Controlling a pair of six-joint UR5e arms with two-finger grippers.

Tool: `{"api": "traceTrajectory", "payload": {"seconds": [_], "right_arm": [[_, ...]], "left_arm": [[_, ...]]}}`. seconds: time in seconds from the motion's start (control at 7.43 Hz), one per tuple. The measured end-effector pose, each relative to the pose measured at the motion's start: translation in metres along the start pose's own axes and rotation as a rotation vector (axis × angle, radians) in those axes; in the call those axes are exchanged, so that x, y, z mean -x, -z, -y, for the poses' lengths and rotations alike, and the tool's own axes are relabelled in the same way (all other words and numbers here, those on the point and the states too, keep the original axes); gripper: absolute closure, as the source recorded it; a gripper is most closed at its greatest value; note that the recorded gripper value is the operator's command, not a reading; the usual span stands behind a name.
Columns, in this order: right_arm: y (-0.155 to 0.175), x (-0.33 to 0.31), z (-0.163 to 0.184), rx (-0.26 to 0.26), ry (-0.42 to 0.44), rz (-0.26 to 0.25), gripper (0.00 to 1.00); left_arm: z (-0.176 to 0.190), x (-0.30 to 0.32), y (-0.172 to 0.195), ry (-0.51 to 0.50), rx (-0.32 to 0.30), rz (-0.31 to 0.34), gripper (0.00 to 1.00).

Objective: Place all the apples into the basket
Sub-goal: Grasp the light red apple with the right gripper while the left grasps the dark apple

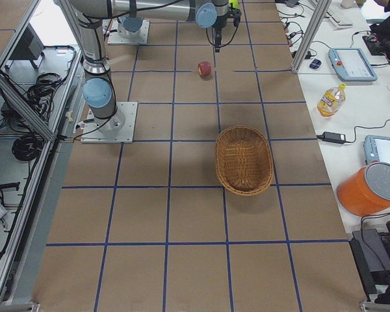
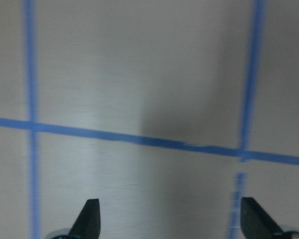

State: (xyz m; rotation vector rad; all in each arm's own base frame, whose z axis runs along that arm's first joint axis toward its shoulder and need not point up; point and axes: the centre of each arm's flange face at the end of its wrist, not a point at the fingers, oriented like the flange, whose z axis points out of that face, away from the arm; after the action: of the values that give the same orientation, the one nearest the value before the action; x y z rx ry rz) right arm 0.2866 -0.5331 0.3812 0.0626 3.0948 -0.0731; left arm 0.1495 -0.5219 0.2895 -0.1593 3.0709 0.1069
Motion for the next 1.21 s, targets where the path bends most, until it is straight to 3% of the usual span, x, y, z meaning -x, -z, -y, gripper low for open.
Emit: {"api": "traceTrajectory", "payload": {"seconds": [0.13,0.4,0.81,0.94,1.08,1.21], "right_arm": [[-0.032,0.017,-0.002,0.019,0.029,-0.010,0.00],[-0.089,0.037,-0.025,0.043,0.101,-0.024,0.00],[-0.163,0.045,-0.050,0.001,0.187,-0.001,0.00],[-0.177,0.047,-0.051,-0.015,0.188,0.014,0.16],[-0.184,0.048,-0.051,-0.020,0.189,0.018,0.42],[-0.187,0.048,-0.051,-0.021,0.192,0.016,0.47]], "left_arm": [[-0.004,0.047,-0.008,0.007,0.012,-0.008,0.00],[-0.007,0.082,-0.030,0.011,0.047,-0.030,0.00],[0.003,0.089,-0.064,0.009,0.087,-0.069,0.00],[0.005,0.088,-0.075,0.009,0.101,-0.081,0.00],[0.005,0.088,-0.084,0.010,0.113,-0.090,0.00],[0.006,0.087,-0.090,0.012,0.119,-0.102,0.00]]}}
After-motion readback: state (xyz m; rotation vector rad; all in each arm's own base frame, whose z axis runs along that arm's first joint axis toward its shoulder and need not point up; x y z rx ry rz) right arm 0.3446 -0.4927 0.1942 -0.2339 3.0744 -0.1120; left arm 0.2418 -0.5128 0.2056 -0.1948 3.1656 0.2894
